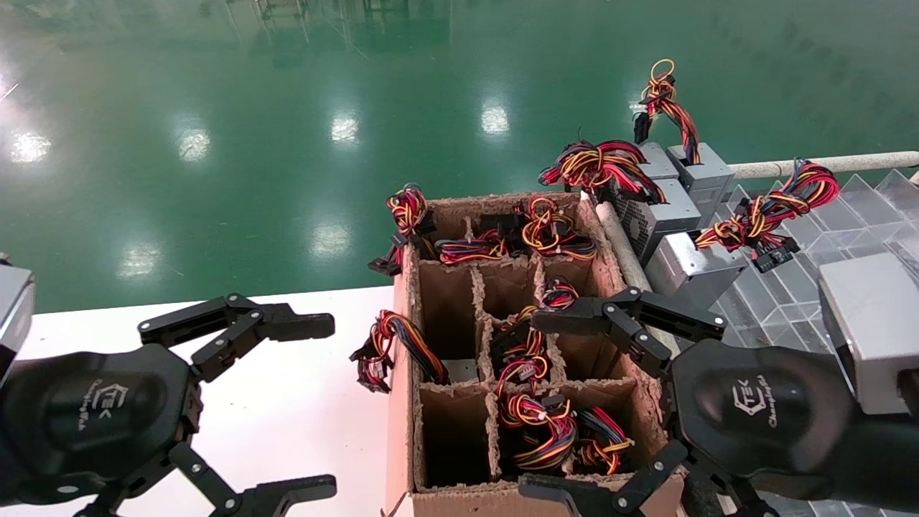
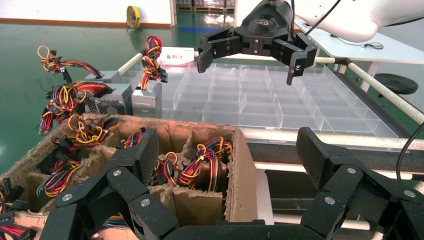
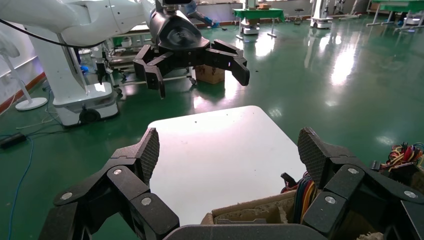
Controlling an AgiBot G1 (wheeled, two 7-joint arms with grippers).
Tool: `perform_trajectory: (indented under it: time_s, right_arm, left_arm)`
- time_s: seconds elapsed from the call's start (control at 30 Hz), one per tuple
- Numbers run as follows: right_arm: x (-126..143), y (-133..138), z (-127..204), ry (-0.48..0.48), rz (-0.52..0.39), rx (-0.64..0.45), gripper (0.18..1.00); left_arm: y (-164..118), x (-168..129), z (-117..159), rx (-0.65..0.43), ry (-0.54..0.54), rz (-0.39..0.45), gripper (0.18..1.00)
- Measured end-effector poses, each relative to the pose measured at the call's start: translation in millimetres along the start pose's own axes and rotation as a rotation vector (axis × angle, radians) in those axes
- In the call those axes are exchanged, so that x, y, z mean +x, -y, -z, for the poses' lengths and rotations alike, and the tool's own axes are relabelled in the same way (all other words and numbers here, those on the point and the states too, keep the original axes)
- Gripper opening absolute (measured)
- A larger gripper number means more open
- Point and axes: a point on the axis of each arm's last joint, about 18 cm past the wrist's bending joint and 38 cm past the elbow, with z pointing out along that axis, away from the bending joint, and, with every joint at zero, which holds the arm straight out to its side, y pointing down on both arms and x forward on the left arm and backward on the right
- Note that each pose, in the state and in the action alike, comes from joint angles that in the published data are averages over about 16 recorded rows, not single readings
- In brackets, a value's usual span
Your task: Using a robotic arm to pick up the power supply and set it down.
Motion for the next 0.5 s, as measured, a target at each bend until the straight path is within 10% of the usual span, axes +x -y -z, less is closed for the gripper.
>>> perform_trajectory:
  time_s: [0.5]
  right_arm:
    - [0.0,0.0,0.0,0.000,0.000,0.000,1.000]
  left_arm:
    - [0.0,0.0,0.0,0.000,0.000,0.000,1.001]
